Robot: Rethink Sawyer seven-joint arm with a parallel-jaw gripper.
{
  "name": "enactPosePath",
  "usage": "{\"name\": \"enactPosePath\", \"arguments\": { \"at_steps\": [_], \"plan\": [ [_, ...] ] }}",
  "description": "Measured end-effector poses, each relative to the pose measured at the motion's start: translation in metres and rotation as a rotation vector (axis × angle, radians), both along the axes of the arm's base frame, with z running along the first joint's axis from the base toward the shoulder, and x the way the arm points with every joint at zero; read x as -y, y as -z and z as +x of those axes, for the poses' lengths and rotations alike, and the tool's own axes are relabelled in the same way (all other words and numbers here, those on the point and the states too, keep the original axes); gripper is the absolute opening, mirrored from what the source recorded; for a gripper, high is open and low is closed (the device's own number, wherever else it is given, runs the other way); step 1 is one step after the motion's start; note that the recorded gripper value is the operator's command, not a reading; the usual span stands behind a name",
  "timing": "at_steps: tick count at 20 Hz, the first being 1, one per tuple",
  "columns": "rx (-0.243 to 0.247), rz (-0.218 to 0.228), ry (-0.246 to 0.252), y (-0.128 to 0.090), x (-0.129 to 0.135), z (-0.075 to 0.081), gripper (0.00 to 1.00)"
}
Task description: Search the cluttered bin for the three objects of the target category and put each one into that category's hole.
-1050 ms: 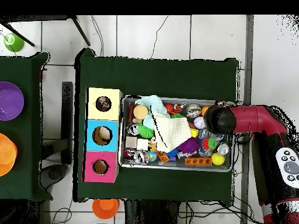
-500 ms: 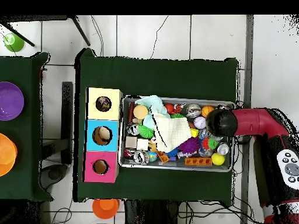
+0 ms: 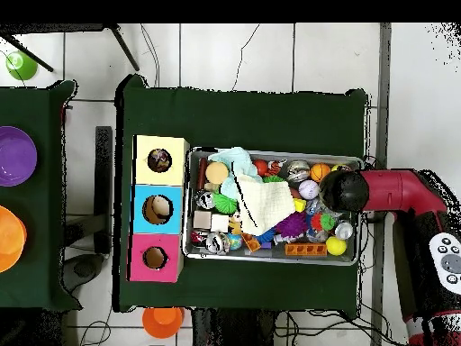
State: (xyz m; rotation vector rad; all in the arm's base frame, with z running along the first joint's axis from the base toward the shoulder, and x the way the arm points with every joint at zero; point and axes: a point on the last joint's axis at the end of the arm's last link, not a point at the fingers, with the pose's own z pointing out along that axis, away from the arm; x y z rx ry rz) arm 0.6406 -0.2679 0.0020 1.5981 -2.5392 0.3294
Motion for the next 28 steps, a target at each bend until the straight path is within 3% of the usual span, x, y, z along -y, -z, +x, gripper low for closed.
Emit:
{"name": "enactPosePath", "arguments": {
  "at_steps": [16, 17, 28],
  "plan": [
    [-0.021, 0.062, 0.064, 0.018, 0.004, -0.012, 1.0],
    [-0.027, 0.068, 0.07, 0.021, 0.004, -0.014, 0.0],
    [-0.062, 0.078, 0.08, 0.024, 0.001, -0.019, 0.0]
  ]
}}
